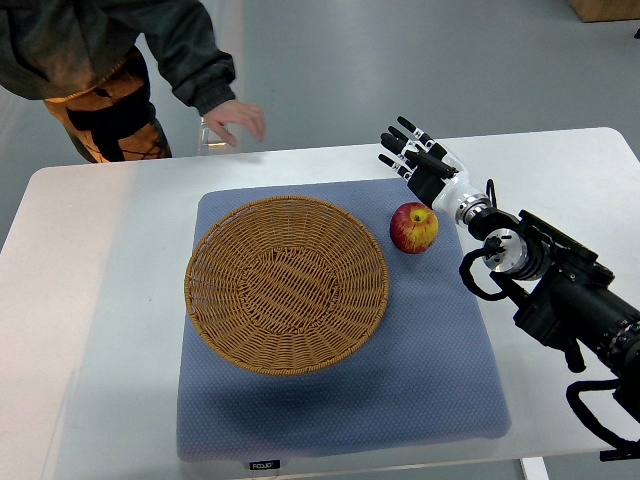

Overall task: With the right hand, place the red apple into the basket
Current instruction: 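Raise the right hand and move it above the red apple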

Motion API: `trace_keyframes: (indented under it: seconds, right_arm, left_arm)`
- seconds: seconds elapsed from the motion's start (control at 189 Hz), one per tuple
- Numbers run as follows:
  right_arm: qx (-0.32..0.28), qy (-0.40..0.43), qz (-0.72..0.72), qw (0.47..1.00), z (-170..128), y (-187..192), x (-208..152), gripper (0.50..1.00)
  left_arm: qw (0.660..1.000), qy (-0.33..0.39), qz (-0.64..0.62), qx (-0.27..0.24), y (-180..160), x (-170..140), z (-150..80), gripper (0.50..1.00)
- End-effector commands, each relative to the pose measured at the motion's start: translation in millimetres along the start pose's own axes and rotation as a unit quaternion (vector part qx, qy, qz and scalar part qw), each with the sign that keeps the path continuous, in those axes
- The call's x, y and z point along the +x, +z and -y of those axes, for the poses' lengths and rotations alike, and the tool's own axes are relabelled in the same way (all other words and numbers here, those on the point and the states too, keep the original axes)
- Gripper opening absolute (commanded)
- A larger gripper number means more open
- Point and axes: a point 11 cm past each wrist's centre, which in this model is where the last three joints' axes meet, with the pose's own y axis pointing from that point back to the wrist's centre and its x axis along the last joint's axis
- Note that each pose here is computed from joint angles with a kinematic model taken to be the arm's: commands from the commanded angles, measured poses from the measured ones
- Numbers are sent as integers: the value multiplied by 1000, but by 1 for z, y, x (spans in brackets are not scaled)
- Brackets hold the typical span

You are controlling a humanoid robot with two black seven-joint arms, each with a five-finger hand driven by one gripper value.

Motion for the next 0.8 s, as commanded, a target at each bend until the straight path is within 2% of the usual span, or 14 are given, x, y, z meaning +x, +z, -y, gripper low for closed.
trace_keyframes:
  seconds: [0.0, 0.26, 0.292, 0.419, 0.467, 0.477, 0.541, 0.594, 0.599, 0.61, 0.663, 0.71, 0.716, 0.795]
  right_arm:
    - [-1, -1, -1, 1000, 0, 0, 0, 924]
    - [-4, -17, -19, 1000, 2, -9, -4, 924]
    - [-2, -60, -66, 996, 5, -43, -12, 924]
    - [-71, -110, -261, 956, 4, -95, -21, 924]
    - [-71, -110, -262, 956, 4, -95, -21, 924]
    - [-125, -129, -395, 901, -2, -119, -25, 924]
    - [-178, -151, -508, 829, -8, -139, -37, 924]
    - [-178, -151, -508, 829, -8, -139, -37, 924]
    - [-231, -155, -585, 762, -13, -146, -40, 924]
    - [-242, -157, -600, 747, -14, -148, -42, 924]
    - [-283, -163, -653, 684, -20, -154, -53, 924]
    - [-283, -163, -653, 684, -20, -154, -53, 924]
    - [-319, -171, -691, 625, -26, -156, -63, 924]
    - [-353, -180, -724, 565, -32, -153, -77, 924]
  left_arm:
    - [1000, 0, 0, 0, 0, 0, 0, 1000]
    - [1000, 0, -2, 0, 0, 0, 0, 1000]
    - [1000, 0, -2, 0, 0, 0, 0, 1000]
    - [1000, -1, -3, -1, 1, -1, 0, 1000]
    - [1000, -1, -3, -1, 1, -1, 0, 1000]
    - [1000, -1, -3, 0, 0, -1, 0, 1000]
    - [1000, -2, -2, 0, 0, -1, 0, 1000]
    - [1000, -2, -2, 0, 0, -1, 0, 1000]
    - [1000, -5, -2, 0, 0, -3, 0, 1000]
    - [1000, -6, -2, 0, 0, -3, 0, 1000]
    - [1000, -9, -1, 0, 0, -4, 0, 1000]
    - [1000, -9, -1, 0, 0, -4, 0, 1000]
    - [1000, -11, -1, 0, 0, -5, 0, 1000]
    - [1000, -10, -1, 0, 0, -4, 0, 1000]
